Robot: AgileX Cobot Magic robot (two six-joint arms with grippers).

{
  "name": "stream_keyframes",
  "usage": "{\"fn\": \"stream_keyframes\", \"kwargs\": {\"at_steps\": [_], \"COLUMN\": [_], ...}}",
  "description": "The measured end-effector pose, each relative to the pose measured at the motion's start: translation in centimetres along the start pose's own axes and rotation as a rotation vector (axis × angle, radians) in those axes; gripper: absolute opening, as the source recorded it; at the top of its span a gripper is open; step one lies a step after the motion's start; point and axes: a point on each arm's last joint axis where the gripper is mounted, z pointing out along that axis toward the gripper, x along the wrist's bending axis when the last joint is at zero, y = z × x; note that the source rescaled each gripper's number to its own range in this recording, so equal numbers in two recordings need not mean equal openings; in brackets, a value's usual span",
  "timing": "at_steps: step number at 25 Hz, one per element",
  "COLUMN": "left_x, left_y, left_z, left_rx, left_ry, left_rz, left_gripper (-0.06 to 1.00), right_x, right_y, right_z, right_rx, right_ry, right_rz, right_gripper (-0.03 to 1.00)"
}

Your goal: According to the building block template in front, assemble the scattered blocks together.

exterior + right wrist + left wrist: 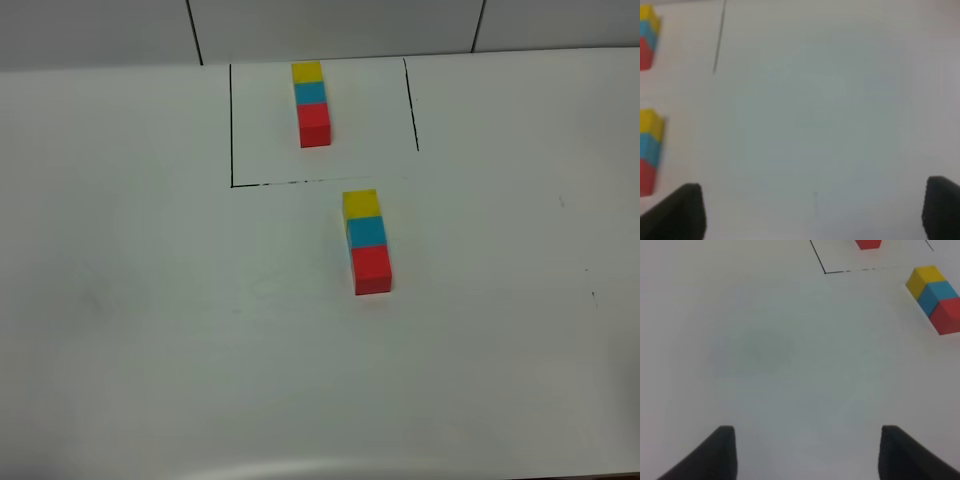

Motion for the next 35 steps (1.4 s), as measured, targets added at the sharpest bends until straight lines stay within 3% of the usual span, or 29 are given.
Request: {"fn": "stream_keyframes", "kwargs": {"at_steps": [7, 16, 26, 35], "left_x": [0.0, 0.0, 0.0, 0.0], "left_y": [0.0, 0.0, 0.0, 0.0], "left_z": [0.0, 0.0, 0.0, 0.0], "left_rx": [0.0, 0.0, 0.0, 0.0], "left_ry": [0.0, 0.0, 0.0, 0.0], "left_rz": [0.0, 0.0, 0.0, 0.0], "left_gripper": [0.31, 0.31, 0.31, 0.31], "right_x": [-1.6, -2.1, -2.0, -1.7], "right_y": [-5.7, -9.8, -10.1, -10.9], "right_z": [-4.7, -5.7, -6.1, -5.6], "right_rx": [-0.062, -0.109, -0.14, -0.079], "right_ry": [-0.045, -0.037, -0.016, 0.014], "right_rz": [0.035, 0.048, 0.036, 0.001], "right_gripper": [0.76, 0.75, 0.75, 0.75]}}
